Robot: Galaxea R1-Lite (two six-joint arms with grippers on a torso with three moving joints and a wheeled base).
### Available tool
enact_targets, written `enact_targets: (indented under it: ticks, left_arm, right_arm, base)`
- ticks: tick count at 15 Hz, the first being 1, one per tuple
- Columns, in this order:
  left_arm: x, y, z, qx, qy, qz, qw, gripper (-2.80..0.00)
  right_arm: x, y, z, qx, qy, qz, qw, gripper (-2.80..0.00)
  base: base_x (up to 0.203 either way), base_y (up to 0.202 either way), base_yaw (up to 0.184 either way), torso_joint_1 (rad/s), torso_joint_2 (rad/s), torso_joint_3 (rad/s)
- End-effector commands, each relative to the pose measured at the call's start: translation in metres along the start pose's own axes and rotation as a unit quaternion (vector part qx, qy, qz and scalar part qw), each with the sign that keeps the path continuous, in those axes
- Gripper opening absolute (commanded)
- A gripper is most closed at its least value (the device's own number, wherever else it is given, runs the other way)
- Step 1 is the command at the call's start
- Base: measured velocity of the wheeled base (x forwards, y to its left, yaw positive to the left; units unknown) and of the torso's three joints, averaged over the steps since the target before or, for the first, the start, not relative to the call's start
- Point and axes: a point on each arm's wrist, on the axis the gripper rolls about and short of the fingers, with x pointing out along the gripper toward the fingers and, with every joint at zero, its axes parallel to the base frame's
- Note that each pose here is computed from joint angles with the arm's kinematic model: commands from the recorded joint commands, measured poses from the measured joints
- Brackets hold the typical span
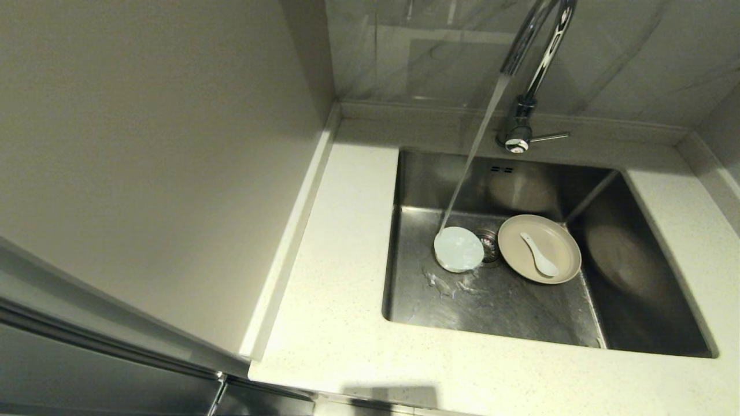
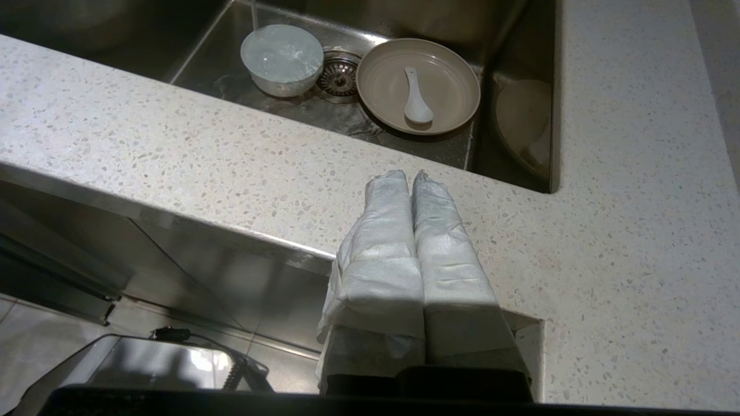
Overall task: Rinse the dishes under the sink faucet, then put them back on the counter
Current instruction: Wait for the water to rinse the bowl
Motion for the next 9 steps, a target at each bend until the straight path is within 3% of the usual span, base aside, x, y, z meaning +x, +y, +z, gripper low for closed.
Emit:
enact_targets:
  ticks: [1,9]
  left_arm:
    - [-0.0002,0.0,0.0,0.0,-0.002,0.0,1.0,-2.8]
    - [-0.0002,0.0,0.0,0.0,-0.002,0.0,1.0,-2.8]
  right_arm:
    - [0.0002,0.0,0.0001,-0.001,0.001,0.001,1.0,-2.8]
    - [0.0002,0.0,0.0001,-0.001,0.001,0.001,1.0,-2.8]
  base:
    - [0.0,0.0,0.0,0.0,0.0,0.0]
    - [0.0,0.0,0.0,0.0,0.0,0.0]
